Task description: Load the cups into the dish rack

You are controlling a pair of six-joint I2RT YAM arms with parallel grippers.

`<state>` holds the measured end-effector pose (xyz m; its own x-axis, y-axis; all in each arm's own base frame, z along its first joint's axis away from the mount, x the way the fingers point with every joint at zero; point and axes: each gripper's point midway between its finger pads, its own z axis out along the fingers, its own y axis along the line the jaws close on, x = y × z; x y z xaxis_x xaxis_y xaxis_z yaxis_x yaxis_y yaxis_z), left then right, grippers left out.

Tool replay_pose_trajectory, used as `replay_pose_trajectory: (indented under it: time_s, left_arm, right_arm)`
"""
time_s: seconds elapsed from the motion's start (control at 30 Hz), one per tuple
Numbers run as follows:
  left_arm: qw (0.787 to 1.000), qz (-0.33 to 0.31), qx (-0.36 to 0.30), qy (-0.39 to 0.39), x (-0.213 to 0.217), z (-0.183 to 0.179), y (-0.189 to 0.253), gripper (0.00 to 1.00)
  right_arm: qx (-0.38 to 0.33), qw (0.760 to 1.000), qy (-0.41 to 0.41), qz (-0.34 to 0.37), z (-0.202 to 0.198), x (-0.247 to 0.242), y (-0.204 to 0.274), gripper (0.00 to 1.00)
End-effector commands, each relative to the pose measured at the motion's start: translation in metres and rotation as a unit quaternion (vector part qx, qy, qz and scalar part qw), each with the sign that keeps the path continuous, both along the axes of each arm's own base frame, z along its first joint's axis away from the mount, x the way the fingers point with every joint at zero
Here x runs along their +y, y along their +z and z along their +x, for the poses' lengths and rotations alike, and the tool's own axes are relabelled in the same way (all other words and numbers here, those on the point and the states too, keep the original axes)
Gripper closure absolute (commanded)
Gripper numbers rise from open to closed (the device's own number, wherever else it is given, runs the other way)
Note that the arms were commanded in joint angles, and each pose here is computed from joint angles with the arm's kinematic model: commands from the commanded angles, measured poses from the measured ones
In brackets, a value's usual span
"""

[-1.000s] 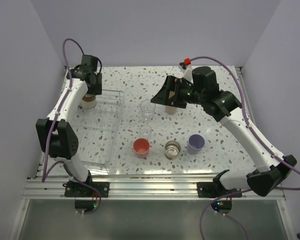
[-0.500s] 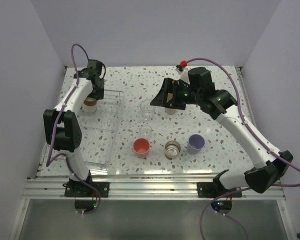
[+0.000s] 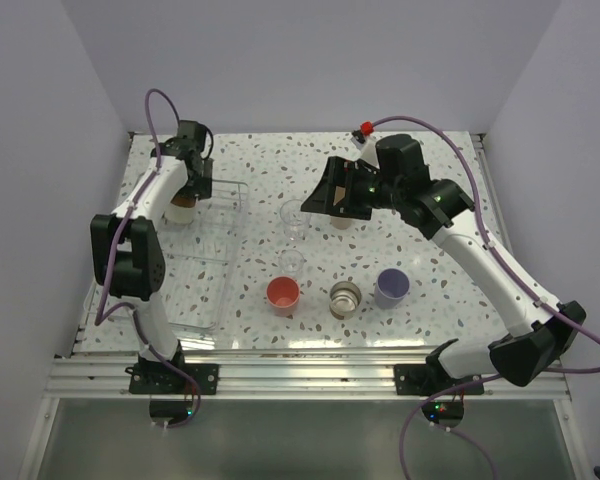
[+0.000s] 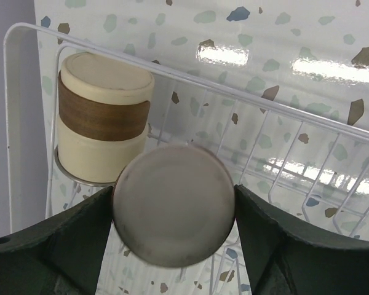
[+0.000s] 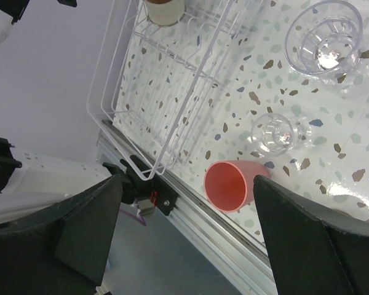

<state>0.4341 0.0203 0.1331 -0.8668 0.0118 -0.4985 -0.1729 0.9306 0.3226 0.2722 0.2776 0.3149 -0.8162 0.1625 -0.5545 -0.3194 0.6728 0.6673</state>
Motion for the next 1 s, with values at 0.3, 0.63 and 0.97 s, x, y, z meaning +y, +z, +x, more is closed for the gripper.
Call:
replay_pose_trajectory:
  time_s: [0.3, 0.63, 0.97]
  left_arm:
    - [0.997, -0.039, -0.064, 0.010, -0.011, 0.012, 0.041, 0.00]
    - [0.987, -0.082, -0.134, 0.030, -0.018, 0.002, 0.101, 0.00]
    - [0.964, -0.139, -0.224, 0.025, -0.026, -0.050, 0.150, 0.00]
  right_arm:
    - [-0.001, 1.000, 0.011, -0.006, 0.002, 0.003, -0.003, 0.10]
    - [-0.021, 0.998, 0.008, -0.054, 0.006, -0.010, -0.010, 0.12]
    - [-0.017, 0.941, 0.062, -0.333, -0.049, -0.076, -0.073, 0.15]
